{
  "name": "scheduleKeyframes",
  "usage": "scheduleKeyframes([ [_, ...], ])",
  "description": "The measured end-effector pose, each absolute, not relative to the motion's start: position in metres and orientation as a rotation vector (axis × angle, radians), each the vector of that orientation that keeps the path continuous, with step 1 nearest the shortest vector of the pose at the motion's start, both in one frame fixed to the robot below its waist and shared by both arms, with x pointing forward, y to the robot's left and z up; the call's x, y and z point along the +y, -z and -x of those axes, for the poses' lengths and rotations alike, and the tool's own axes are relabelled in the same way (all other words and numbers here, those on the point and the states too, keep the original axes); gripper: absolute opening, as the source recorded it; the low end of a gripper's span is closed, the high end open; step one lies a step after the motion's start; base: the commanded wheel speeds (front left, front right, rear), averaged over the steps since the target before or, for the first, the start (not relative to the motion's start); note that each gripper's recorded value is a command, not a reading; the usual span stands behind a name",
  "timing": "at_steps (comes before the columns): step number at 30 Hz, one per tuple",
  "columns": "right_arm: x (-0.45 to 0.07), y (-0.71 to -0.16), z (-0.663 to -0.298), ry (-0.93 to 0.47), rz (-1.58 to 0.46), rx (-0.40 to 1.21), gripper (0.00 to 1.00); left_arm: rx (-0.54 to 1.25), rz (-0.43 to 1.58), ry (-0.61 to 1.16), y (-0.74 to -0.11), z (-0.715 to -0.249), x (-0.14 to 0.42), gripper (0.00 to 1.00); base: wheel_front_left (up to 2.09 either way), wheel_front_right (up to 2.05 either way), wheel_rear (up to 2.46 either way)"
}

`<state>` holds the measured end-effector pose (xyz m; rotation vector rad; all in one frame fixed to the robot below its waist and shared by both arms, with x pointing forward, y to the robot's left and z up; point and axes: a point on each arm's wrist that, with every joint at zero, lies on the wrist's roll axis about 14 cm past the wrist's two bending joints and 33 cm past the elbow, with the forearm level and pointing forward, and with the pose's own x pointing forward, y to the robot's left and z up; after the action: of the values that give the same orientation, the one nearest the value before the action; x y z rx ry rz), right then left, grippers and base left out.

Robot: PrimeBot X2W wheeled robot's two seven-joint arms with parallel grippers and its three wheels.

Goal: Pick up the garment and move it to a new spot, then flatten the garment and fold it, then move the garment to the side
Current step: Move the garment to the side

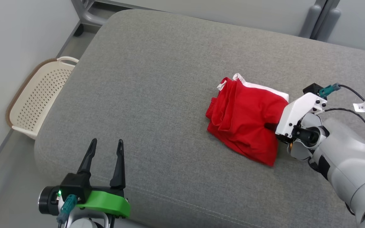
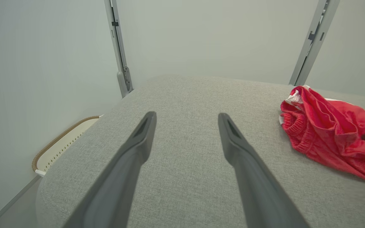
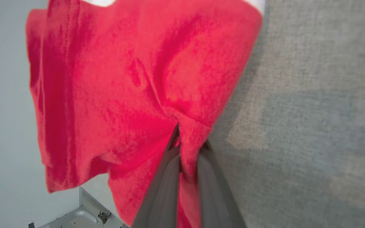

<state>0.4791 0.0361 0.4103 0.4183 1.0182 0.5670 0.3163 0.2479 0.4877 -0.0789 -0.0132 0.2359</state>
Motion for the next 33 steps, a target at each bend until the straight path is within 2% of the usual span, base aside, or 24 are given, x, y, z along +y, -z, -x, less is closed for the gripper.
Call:
scheduleKeyframes([
  [10, -0.023, -0.429, -0.488, -0.53, -0.282, 0.95, 0.0, -0.028, 0.081, -0.149, -0.491, -0.332, 0.227, 1.0, 0.0, 0.0, 0.0],
  [23, -0.15, -0.461, -0.521, -0.303, -0.083, 0.85, 0.0, -0.025, 0.072, -0.015, -0.489, -0.362, 0.19, 1.0, 0.0, 0.0, 0.0],
  [33, -0.214, -0.463, -0.544, -0.173, 0.03, 0.86, 0.0, 0.022, 0.054, 0.026, -0.473, -0.378, 0.182, 1.0, 0.0, 0.0, 0.0],
])
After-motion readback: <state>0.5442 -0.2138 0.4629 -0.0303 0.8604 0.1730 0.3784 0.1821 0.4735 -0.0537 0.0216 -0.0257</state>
